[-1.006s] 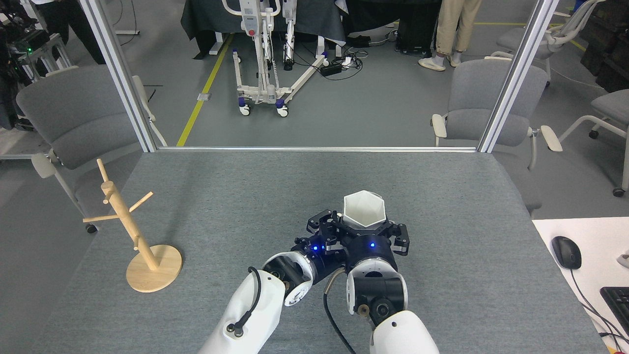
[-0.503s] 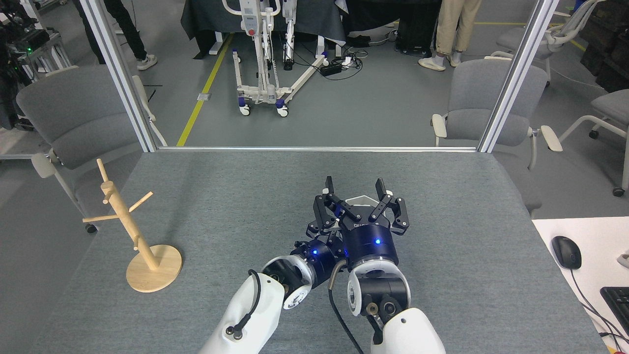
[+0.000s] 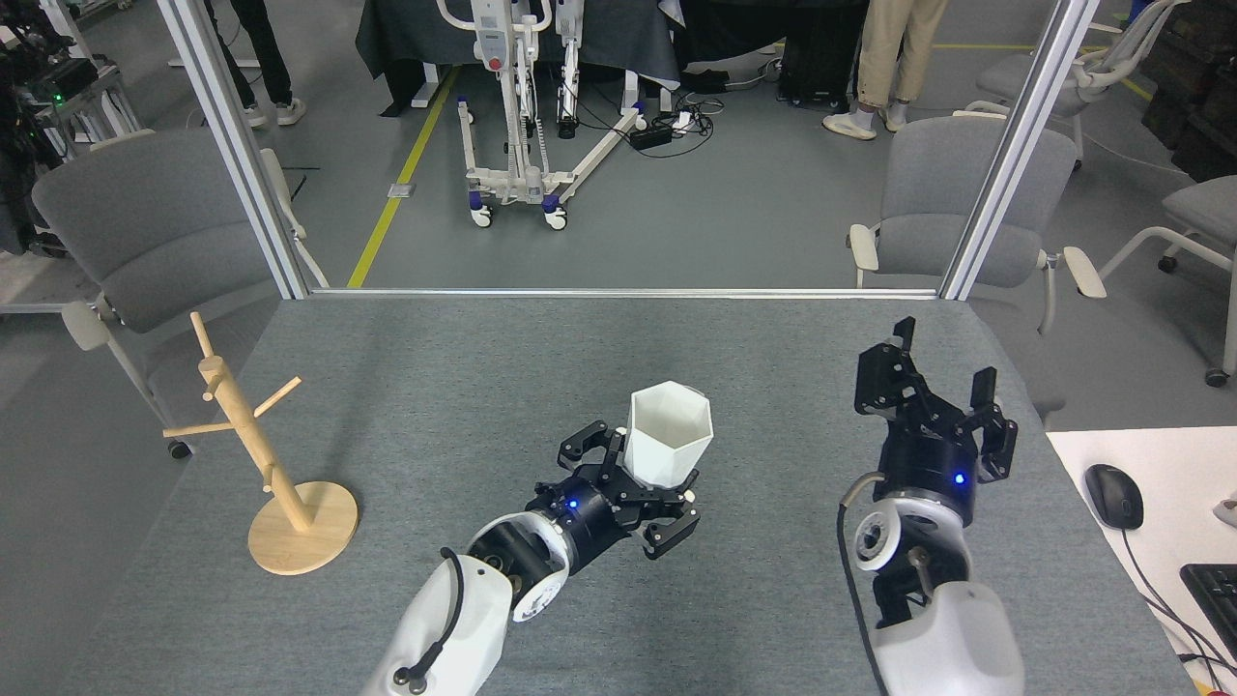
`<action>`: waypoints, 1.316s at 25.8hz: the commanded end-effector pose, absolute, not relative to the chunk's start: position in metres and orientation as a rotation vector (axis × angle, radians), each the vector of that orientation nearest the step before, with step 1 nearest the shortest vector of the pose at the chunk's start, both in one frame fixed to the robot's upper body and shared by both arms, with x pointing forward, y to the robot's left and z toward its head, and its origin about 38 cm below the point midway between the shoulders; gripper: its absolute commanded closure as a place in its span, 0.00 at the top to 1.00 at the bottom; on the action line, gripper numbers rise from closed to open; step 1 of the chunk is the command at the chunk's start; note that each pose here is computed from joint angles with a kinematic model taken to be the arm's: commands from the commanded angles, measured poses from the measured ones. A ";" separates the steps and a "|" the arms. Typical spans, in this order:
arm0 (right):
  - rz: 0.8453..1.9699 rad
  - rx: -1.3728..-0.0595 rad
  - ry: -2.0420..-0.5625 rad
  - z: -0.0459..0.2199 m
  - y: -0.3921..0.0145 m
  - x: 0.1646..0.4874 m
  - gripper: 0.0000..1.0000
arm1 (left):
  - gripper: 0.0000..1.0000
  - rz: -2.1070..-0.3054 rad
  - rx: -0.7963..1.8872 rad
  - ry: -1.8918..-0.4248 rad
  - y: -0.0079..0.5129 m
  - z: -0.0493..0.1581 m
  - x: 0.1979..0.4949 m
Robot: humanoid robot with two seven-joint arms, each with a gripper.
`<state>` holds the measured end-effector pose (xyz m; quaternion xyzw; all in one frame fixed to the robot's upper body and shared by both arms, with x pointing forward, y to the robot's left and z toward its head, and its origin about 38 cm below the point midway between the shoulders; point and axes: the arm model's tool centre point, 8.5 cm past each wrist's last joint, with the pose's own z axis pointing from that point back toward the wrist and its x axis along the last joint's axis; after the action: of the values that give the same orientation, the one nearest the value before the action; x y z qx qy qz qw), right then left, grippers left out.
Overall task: Hang cup on storage rack
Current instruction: 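Open the right gripper and withdraw it from the cup, then carry the cup with the left gripper toward the wooden stand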
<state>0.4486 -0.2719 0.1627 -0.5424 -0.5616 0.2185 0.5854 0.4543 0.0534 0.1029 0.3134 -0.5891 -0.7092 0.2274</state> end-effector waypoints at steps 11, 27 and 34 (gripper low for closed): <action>0.921 -1.178 -1.258 0.084 -0.385 0.423 0.99 | 0.00 -1.861 1.210 -1.546 0.213 0.139 0.384; 1.152 -1.233 -1.165 0.066 -0.342 0.351 0.99 | 0.00 -1.668 1.338 -1.418 0.369 0.128 0.303; 1.170 -1.238 -1.149 0.067 -0.348 0.354 0.99 | 0.00 -1.492 1.497 -1.190 0.414 0.131 0.303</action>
<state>0.3540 -0.3465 0.0687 -0.5164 -0.4817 0.4851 0.5157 0.3017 0.3953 0.1307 0.5449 -0.4952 -0.5951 0.3221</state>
